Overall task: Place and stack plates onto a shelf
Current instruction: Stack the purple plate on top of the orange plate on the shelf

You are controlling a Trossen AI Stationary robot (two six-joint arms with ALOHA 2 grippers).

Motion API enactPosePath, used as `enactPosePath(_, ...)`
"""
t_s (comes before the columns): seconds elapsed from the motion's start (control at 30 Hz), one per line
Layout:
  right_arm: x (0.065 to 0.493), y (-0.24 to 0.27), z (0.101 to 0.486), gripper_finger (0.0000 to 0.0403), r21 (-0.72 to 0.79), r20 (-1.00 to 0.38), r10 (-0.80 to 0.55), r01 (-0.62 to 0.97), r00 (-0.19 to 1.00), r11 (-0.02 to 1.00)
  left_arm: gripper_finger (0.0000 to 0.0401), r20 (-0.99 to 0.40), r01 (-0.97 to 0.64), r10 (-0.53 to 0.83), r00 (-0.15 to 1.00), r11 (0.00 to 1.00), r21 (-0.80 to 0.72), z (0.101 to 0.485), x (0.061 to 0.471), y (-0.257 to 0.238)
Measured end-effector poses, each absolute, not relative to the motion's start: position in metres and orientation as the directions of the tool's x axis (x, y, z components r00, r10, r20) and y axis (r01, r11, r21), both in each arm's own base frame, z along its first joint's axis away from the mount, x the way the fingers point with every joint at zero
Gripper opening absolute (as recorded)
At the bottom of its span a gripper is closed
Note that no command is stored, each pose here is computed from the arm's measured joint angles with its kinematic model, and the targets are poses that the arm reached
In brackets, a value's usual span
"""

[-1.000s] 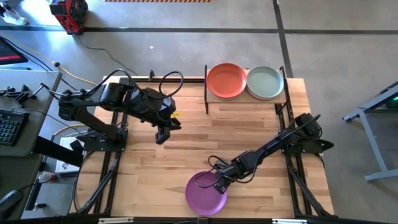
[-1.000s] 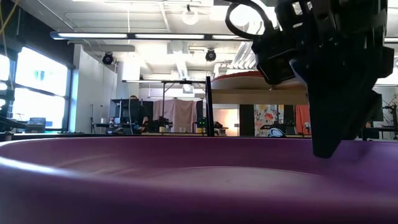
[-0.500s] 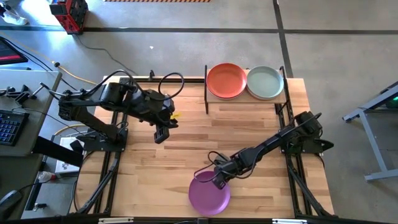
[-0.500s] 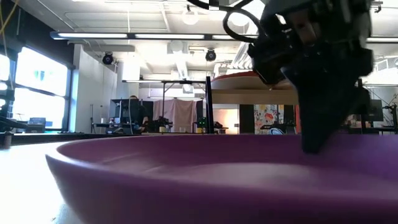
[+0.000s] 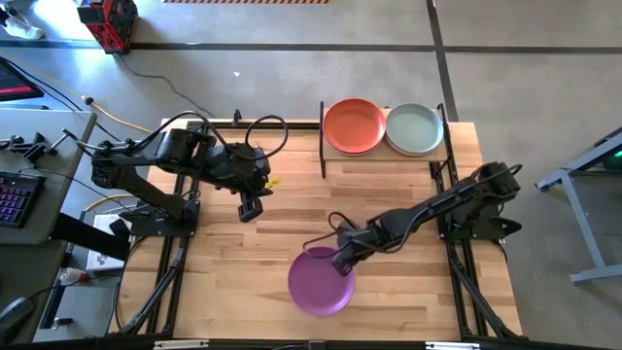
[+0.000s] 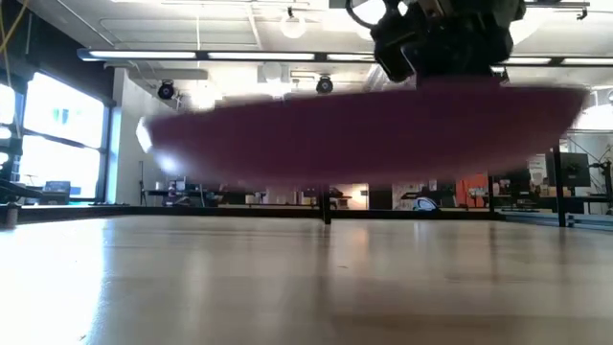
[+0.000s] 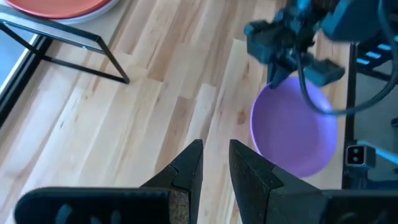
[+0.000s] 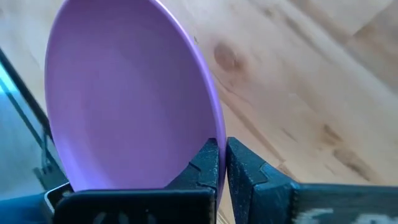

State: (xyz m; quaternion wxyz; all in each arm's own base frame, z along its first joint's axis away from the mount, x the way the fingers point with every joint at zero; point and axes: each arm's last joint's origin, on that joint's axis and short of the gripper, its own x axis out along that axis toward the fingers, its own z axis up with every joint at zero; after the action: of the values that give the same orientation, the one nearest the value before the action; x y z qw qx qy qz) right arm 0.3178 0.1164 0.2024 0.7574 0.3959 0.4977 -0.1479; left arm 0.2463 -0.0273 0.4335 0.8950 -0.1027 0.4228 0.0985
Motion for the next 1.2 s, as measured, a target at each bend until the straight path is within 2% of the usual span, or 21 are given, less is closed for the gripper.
enactPosePath(0.4,0.295,0.047,0.269,0.0,0.512,-0.795,0.087,0.588,0.6,0.627,0.0067,-0.796,-0.282,0.136,0.589,0.958,-0.044,0.432,0.245,-0.009)
enactPosePath(0.77,0.237,-0.051,0.33,0.0,0.532,-0.661,-0.172,0.618,0.731,0.579,0.0067,-0.806,-0.372,0.213,0.553,0.928,-0.01,0.432,0.241,0.025)
enactPosePath(1.03,0.201,-0.115,0.371,0.0,0.471,-0.552,-0.422,0.687,0.719,0.553,0.0067,-0.804,-0.459,0.276,0.527,0.889,0.004,0.433,0.235,0.052)
enactPosePath(1.2,0.184,-0.152,0.38,0.0,0.445,-0.571,-0.474,0.738,0.67,0.507,0.0067,-0.804,-0.508,0.305,0.511,0.861,0.004,0.433,0.231,0.065)
